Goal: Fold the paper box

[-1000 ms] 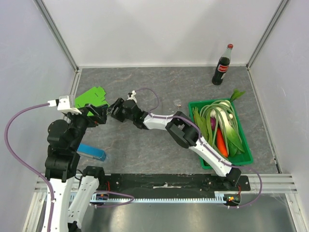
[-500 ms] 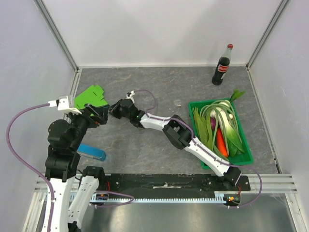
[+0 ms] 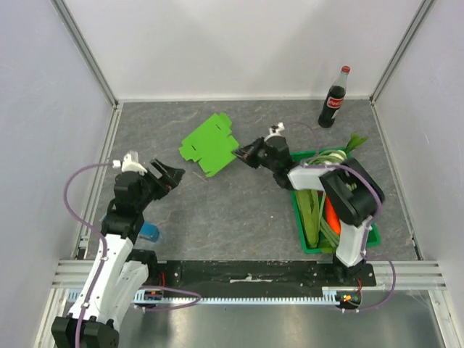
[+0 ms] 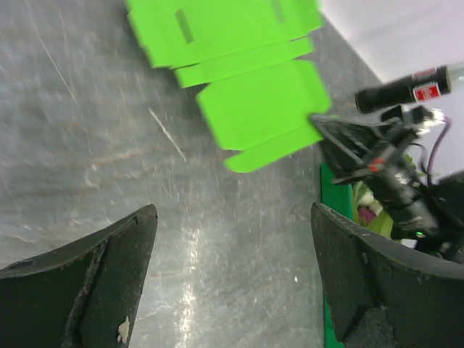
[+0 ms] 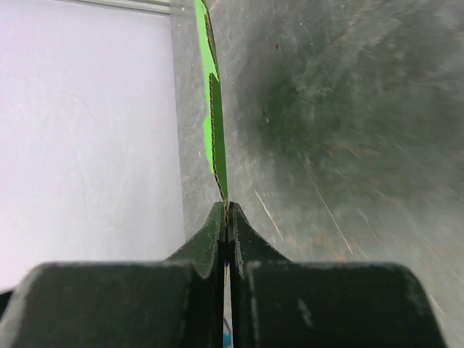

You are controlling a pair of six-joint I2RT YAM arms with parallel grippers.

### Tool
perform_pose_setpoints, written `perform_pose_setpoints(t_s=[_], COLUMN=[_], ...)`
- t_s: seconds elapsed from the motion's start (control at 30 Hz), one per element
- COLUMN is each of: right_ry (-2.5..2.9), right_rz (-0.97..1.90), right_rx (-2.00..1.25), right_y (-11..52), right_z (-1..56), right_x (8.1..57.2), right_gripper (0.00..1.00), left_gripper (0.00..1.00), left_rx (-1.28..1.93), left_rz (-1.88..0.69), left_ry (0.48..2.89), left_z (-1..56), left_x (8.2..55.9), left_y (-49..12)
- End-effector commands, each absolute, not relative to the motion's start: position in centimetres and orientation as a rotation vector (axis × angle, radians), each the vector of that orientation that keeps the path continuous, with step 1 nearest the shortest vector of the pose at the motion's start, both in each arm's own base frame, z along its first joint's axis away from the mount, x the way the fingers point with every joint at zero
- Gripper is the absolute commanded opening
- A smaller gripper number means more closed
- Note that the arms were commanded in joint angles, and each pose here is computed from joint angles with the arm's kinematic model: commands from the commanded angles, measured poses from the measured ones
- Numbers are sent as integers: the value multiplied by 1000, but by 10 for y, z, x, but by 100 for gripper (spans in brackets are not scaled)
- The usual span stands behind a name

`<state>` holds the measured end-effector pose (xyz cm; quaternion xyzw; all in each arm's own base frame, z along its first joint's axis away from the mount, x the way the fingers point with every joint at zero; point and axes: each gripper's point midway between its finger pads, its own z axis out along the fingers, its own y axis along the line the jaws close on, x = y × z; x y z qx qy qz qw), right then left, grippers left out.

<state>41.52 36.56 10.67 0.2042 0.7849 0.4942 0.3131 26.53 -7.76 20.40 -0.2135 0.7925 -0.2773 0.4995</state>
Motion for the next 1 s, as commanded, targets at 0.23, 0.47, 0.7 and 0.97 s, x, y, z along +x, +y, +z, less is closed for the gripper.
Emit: perform_pose_setpoints(t_s=[0.23, 0.47, 0.7, 0.97], right_ry=[1913, 1876, 1773, 1757], right_rz=[1449, 1532, 1710, 1741], right_rx=[365, 318, 286, 219], right_y=[285, 280, 284, 285], right_z=[179, 200, 228, 234], right_x=[324, 301, 284, 274], right_gripper=[0, 0, 0, 0], left_gripper=[94, 96, 93, 48], left_rx=[-631, -566, -473, -456], left_rz=[-1333, -1451, -1478, -1466], left_ry=[1676, 1586, 1528, 1539], left_z=[179, 199, 233, 226], left_x=[271, 278, 297, 302], left_y=[-135, -146, -156, -159])
